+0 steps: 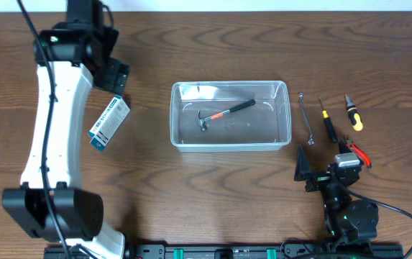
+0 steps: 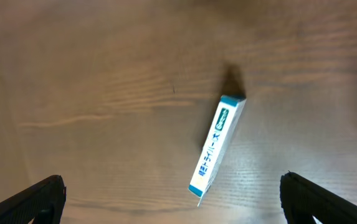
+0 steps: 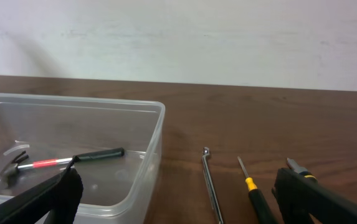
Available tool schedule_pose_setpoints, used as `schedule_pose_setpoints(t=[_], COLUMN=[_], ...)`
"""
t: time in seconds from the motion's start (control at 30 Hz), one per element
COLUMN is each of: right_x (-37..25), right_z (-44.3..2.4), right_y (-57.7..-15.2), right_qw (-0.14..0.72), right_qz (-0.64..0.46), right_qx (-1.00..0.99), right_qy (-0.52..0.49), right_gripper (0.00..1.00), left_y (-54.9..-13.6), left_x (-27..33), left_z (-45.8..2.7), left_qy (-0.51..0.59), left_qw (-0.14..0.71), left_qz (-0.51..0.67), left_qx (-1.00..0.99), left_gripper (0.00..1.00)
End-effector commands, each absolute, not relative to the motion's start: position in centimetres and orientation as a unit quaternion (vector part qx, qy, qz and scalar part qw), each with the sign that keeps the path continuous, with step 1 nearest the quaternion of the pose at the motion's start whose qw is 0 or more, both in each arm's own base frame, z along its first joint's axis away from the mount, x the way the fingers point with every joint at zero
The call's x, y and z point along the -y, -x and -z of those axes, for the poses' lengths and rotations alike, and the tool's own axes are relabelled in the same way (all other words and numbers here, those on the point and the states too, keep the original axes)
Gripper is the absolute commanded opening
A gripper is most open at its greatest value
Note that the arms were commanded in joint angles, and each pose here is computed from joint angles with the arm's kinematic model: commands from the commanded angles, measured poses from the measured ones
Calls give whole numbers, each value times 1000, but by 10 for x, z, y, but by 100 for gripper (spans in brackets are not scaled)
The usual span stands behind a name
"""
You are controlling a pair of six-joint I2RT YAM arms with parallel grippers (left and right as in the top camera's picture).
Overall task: Pack container
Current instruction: 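Move the left gripper back and grasp the blue-and-white box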
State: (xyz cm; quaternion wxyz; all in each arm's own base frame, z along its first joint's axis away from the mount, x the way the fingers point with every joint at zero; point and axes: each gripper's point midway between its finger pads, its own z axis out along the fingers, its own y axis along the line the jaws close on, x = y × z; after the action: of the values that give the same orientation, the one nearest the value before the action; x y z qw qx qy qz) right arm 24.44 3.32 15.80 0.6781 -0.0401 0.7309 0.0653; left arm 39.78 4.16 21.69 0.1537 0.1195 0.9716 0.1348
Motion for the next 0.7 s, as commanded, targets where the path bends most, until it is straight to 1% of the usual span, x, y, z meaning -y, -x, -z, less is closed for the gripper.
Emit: schedule_pose_setpoints(t=[0.0,0.17,0.37,0.67], right_x=[-29,-29,-29,-29], right_z=[-158,-158,-158,-158], right_y=[-245,-245,-245,-245], right_qw=[680,680,680,680], right_qz=[-59,-59,-59,-59], right_qx=[-730,-730,-730,-730], right_qy=[34,34,34,34], right_gripper=[99,99,99,99], left_y=[-394,-383,-378,-376], left_x=[-43,-40,-39,-41], left_z=[-185,-144,-100,-59], left_qy=[-143,-165,-166,-165], left_qw=[107,35,-31,-81], left_qz=[-81,-15,16,30], left_qx=[-981,-985,-986,-983], left_gripper=[98,98,98,99])
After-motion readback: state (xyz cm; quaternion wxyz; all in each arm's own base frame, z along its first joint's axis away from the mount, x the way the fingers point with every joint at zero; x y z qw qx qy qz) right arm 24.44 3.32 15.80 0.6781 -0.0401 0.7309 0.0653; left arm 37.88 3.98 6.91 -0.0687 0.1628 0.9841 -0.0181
